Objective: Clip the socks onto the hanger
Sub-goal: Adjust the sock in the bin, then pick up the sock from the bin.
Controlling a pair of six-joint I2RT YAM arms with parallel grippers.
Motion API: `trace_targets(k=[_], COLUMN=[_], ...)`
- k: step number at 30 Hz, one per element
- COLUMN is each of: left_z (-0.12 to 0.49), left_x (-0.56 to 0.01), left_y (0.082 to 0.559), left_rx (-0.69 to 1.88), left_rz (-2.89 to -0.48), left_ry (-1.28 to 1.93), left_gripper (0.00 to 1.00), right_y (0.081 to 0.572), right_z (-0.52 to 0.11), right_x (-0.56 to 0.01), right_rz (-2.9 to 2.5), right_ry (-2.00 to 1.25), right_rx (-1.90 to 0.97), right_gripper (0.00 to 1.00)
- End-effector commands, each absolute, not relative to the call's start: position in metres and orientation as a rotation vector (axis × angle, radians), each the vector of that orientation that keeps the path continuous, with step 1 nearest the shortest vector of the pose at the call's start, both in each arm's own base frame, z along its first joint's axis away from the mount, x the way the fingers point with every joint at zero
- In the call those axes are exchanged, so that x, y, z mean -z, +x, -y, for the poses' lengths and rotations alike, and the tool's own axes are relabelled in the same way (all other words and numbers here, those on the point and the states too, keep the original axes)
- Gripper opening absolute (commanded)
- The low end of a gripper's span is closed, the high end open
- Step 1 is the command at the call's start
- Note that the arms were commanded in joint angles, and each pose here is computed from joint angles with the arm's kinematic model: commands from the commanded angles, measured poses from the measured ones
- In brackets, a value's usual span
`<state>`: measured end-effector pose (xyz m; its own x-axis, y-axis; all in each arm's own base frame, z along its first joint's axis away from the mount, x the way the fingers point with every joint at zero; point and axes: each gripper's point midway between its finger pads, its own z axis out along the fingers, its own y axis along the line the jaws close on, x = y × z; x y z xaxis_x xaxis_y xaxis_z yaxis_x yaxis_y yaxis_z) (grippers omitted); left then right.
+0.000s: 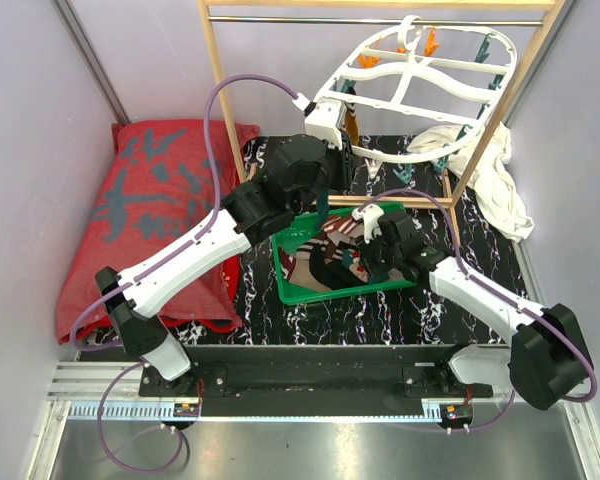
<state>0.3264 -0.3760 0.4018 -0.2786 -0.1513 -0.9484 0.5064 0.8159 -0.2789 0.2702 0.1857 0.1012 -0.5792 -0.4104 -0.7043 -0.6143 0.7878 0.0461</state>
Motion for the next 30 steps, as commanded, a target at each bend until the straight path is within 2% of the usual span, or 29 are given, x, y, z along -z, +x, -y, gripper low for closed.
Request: trace_targets(k=[1,11,17,23,30], left_z=[0.371,0.375,0.372,0.371,0.372], left_x=[-0.434,-0.432,-0.431,-0.434,-0.430], left_y=[0.324,0.325,0.323,0.322,0.322], left_rx=[0.711,0.728,0.734,0.736,0.737], left_rz=[-1.658,-1.660,-1.661,-1.652,-1.661], left_ry=[0.226,0.223,0.212,0.211,0.216], left_gripper=[0.00,0.00,0.00,0.00,0.00], right_y=[0.284,0.267,0.263,0.266,0.275], right_z=[-0.164,-0.190,-0.211,-0.228,-0.229], right_x=[-0.112,-0.159,-0.188,-0.173,-0.139], right_rz=[-2.261,-2.190,-2.161,-2.255,-2.346], right_ry=[-0.540,-0.327,-0.180,-0.077,0.058], right_rx=[-0.236,-0.544,-0.746,-0.817,-0.703], right_gripper=[0.31,0.45,0.47,0.46,0.46])
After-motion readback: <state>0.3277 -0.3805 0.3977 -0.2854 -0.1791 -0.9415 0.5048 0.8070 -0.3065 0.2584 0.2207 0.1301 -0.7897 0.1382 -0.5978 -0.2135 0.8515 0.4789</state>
